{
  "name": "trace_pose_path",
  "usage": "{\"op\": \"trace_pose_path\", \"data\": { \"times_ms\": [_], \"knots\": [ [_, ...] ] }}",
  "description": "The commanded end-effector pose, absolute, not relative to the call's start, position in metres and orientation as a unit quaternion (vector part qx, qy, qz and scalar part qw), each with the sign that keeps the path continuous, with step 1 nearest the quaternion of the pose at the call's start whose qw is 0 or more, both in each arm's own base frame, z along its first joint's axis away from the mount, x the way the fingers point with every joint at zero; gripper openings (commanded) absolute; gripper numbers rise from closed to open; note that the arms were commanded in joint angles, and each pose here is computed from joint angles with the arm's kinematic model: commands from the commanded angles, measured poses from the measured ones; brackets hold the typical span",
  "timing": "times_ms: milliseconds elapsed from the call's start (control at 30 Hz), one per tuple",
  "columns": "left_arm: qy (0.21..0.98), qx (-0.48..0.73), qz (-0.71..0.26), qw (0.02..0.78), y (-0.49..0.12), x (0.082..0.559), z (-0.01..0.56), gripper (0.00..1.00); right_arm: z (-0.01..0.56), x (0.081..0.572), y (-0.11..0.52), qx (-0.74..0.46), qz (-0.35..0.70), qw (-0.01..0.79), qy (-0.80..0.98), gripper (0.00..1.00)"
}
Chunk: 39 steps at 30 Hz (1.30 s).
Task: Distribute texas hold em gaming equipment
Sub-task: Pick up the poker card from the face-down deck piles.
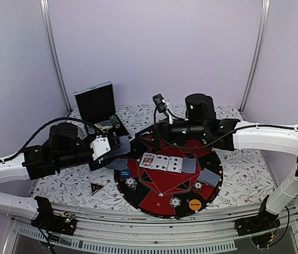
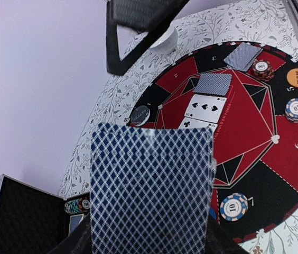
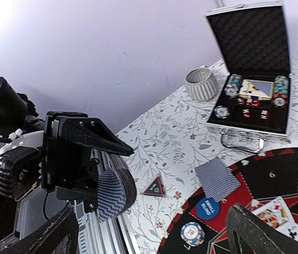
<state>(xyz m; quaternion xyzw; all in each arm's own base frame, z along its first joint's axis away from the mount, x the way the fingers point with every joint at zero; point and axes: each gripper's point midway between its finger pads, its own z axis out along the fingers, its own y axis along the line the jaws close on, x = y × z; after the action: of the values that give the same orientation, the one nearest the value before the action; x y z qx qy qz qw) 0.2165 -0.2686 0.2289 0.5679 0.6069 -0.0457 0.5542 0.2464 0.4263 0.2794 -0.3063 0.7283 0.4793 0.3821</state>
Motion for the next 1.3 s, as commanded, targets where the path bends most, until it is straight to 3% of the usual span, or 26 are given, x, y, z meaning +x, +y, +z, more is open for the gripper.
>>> {"op": "trace_pose_path", "data": {
  "times_ms": [0, 300, 600, 1033, 1267],
  "knots": [
    [0.597, 0.570, -0.049, 0.563, -0.272, 0.214, 0.233, 0.54, 0.276, 0.228, 0.471, -0.365, 0.516, 0.333, 0.700, 0.99],
    [0.597, 0.569, -0.049, 0.564, -0.272, 0.215, 0.234, 0.54, 0.245, 0.228, 0.510, -0.381, 0.500, 0.299, 0.718, 0.99],
    [0.597, 0.568, -0.048, 0.565, -0.272, 0.215, 0.234, 0.54, 0.210, 0.258, 0.498, -0.342, 0.402, 0.302, 0.794, 0.99],
    [0.597, 0.566, -0.046, 0.566, -0.272, 0.216, 0.235, 0.54, 0.216, 0.268, 0.461, -0.328, 0.335, 0.319, 0.823, 0.99],
    [0.597, 0.566, -0.047, 0.567, -0.272, 0.216, 0.235, 0.54, 0.236, 0.258, 0.467, -0.353, 0.364, 0.315, 0.802, 0.99]
  ]
}}
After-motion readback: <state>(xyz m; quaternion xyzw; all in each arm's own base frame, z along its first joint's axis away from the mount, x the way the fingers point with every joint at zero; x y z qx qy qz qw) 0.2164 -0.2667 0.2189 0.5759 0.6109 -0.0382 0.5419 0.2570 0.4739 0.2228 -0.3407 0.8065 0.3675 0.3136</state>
